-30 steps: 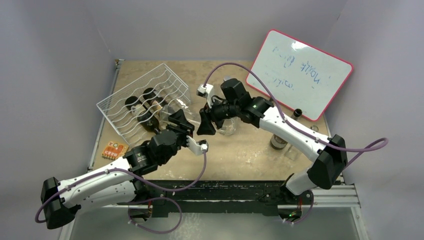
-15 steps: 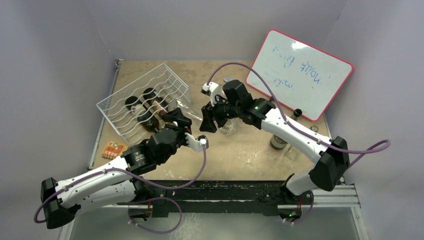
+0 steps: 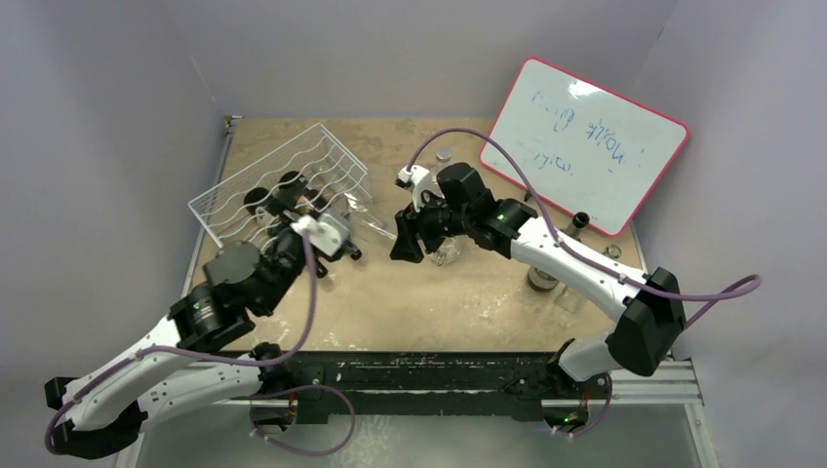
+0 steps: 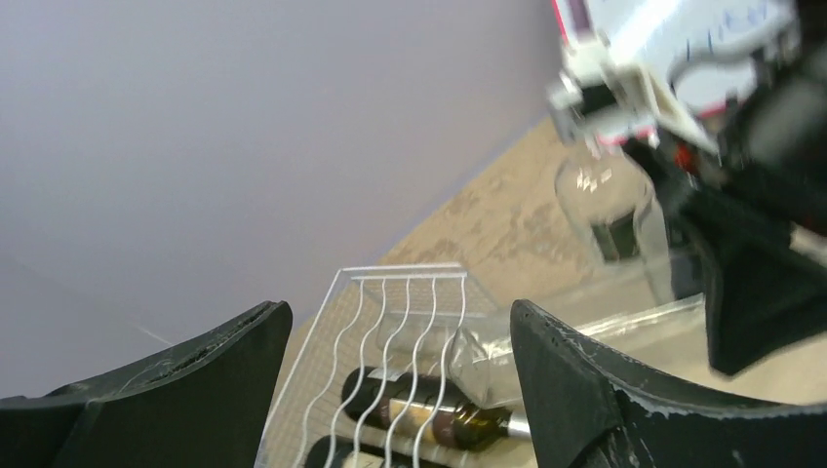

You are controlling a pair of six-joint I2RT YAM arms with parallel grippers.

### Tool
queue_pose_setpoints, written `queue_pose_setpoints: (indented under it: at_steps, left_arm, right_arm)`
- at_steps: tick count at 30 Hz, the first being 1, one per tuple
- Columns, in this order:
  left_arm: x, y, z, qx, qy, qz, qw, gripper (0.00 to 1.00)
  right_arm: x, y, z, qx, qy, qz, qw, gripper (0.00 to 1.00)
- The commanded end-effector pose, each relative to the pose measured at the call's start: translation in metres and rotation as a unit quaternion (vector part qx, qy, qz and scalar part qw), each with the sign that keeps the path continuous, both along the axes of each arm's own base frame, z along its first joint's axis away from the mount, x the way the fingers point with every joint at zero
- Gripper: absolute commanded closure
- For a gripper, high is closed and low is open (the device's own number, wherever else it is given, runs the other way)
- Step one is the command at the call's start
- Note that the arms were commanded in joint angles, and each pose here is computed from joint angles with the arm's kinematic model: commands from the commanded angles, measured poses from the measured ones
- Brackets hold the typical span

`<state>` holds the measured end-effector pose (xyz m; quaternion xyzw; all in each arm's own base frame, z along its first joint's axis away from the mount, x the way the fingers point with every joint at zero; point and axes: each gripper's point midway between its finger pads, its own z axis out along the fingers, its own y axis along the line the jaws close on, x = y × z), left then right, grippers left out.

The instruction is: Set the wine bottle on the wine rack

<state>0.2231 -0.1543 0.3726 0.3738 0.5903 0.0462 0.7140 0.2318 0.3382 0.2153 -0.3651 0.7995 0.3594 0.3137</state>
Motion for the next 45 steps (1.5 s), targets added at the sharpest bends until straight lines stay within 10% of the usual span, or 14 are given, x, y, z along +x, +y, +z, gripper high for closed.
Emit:
queue_pose_setpoints:
  at_steps: [1,9,45]
  left_arm:
    - [-0.011,0.024,0.074,-0.233,0.010,0.029,0.972,0.17]
    - [-0.040,0.028,0.162,-0.369,0.003,-0.059,0.928,0.15]
    - [-0.004,0.037,0.147,-0.338,0.025,0.079,0.938,0.14]
  right_arm:
    - [0.003,0.023,0.036,0.073,-0.040,0.018,0.996,1.00]
    - [-0.023,0.070,0.021,0.073,-0.015,0.037,0.997,1.00]
    - [-0.003,0.249,-0.043,0.085,-0.038,-0.025,0.995,1.00]
